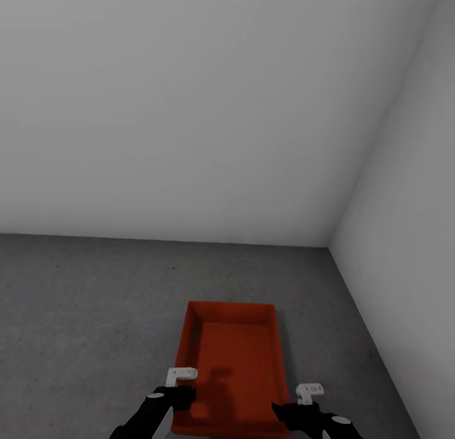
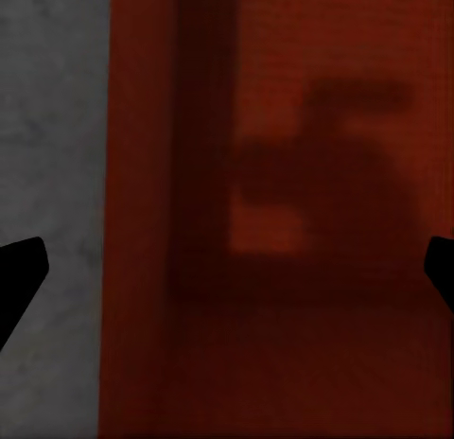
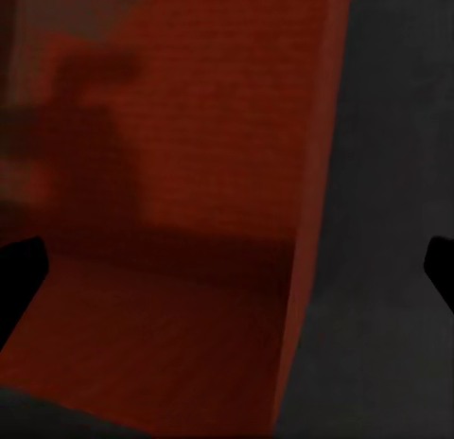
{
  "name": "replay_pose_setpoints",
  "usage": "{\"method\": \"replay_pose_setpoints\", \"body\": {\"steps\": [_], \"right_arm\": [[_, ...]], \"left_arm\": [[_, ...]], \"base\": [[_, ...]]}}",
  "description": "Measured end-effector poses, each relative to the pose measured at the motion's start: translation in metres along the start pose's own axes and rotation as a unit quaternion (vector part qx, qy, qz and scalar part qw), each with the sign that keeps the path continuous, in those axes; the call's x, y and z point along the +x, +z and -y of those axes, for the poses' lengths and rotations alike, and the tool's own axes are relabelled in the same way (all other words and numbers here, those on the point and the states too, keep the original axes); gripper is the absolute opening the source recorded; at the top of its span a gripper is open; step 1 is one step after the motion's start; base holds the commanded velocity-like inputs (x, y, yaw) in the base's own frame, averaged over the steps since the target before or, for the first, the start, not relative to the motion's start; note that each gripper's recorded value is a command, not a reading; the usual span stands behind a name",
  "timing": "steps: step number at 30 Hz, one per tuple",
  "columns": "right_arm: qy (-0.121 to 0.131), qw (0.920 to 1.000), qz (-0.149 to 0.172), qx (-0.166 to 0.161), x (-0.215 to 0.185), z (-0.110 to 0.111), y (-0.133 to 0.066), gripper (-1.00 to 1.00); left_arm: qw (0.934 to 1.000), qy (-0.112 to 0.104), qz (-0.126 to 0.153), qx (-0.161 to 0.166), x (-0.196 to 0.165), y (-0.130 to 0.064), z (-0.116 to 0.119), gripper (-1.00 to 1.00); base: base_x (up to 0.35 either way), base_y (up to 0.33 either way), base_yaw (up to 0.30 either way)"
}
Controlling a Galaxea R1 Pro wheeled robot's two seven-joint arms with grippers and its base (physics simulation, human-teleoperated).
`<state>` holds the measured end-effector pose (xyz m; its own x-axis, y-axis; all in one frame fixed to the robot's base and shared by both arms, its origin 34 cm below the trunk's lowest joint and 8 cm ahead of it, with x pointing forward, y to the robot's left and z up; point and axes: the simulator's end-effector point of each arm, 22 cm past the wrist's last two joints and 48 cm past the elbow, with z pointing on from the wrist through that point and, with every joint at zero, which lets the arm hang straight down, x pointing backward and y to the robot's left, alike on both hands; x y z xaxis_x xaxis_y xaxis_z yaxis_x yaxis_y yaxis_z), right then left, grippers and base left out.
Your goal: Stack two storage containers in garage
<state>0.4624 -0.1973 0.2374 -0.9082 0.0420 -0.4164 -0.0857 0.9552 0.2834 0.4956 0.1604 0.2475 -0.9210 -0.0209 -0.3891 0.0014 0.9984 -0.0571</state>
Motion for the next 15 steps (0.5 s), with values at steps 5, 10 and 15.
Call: {"method": "replay_pose_setpoints", "body": {"steps": [5,10,15], "right_arm": [[0.000,1.0000,0.000,0.000,-0.007,-0.003,-0.008,1.00],[0.000,1.0000,0.000,0.000,-0.014,-0.006,-0.017,1.00],[0.000,1.0000,-0.001,0.000,-0.020,-0.009,-0.025,1.00]], "left_arm": [[1.0000,0.000,0.000,0.000,-0.007,-0.009,0.000,1.00],[1.0000,0.000,0.000,0.000,-0.013,-0.018,0.001,1.00],[1.0000,0.000,-0.001,0.000,-0.020,-0.027,0.002,1.00]], "base": [[0.000,0.000,0.000],[-0.016,0.000,0.000],[-0.234,0.000,0.000]]}}
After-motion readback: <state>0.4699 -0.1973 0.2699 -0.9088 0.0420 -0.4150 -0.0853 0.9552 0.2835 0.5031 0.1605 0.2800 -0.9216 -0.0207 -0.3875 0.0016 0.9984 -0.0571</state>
